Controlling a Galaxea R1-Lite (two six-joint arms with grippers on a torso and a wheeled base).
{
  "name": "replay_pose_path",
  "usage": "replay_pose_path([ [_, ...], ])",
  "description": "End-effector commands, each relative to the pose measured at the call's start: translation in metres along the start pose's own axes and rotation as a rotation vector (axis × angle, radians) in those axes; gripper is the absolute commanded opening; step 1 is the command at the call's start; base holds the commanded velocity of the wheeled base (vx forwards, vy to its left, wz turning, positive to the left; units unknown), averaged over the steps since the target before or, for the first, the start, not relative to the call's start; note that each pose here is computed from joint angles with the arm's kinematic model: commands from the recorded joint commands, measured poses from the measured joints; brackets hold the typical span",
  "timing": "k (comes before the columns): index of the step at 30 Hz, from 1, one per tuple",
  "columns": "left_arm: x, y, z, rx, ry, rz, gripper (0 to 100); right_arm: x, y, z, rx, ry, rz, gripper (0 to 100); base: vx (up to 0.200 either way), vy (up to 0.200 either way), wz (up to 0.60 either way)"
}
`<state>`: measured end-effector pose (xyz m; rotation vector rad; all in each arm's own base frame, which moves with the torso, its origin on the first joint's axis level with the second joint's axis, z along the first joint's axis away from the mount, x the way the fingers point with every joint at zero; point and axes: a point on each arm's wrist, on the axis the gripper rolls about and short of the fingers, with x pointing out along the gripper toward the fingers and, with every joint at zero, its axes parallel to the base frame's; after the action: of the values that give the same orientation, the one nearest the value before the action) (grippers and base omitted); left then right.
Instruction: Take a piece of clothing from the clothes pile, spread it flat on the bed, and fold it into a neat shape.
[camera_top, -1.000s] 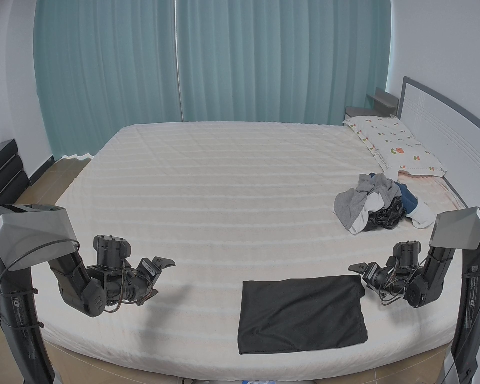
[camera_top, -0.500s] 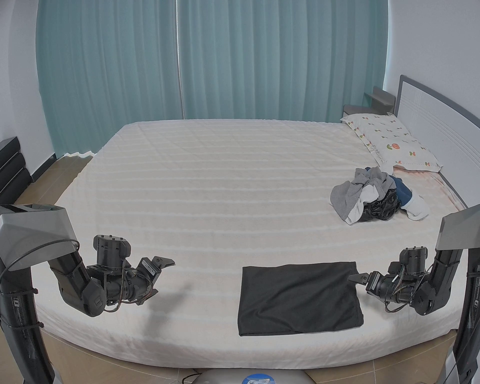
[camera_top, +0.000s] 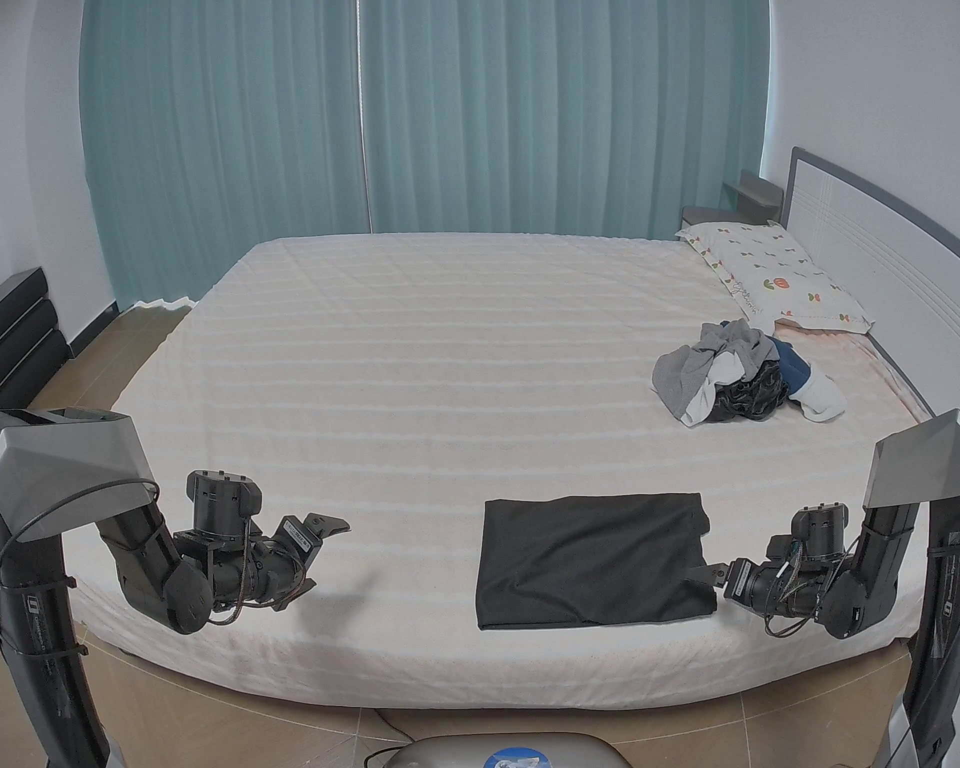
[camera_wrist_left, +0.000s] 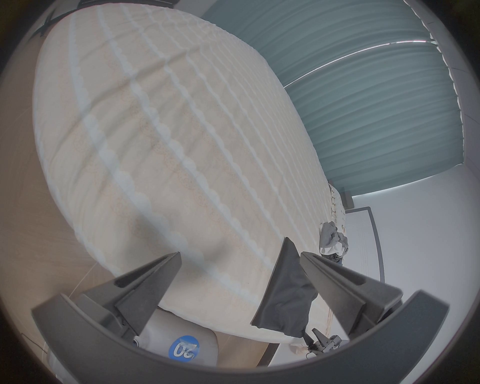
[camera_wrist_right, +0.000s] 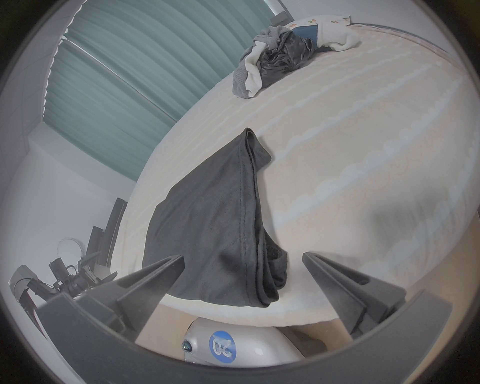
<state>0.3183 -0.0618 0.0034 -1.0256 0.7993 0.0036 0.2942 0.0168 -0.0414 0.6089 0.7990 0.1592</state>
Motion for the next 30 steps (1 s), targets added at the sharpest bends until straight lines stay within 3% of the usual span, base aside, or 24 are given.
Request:
replay_pose_path([
  [1, 0.0, 0.0, 0.0, 0.0, 0.0, -0.001, 100, 0.008, 0.002, -0.001, -0.007, 0.005, 0.01, 100, 0.0, 0.0, 0.0],
  [6, 0.0, 0.0, 0.0, 0.0, 0.0, -0.001, 100, 0.01, 0.004, -0.004, -0.012, 0.018, 0.011, 100, 0.0, 0.0, 0.0],
  [7, 0.0, 0.0, 0.0, 0.0, 0.0, -0.001, 100, 0.01, 0.003, -0.004, -0.015, 0.017, 0.008, 0, 0.0, 0.0, 0.0],
  [30, 0.0, 0.0, 0.0, -0.003, 0.0, -0.001, 100, -0.012, -0.01, -0.011, -0.097, 0.042, -0.051, 0, 0.0, 0.0, 0.0],
])
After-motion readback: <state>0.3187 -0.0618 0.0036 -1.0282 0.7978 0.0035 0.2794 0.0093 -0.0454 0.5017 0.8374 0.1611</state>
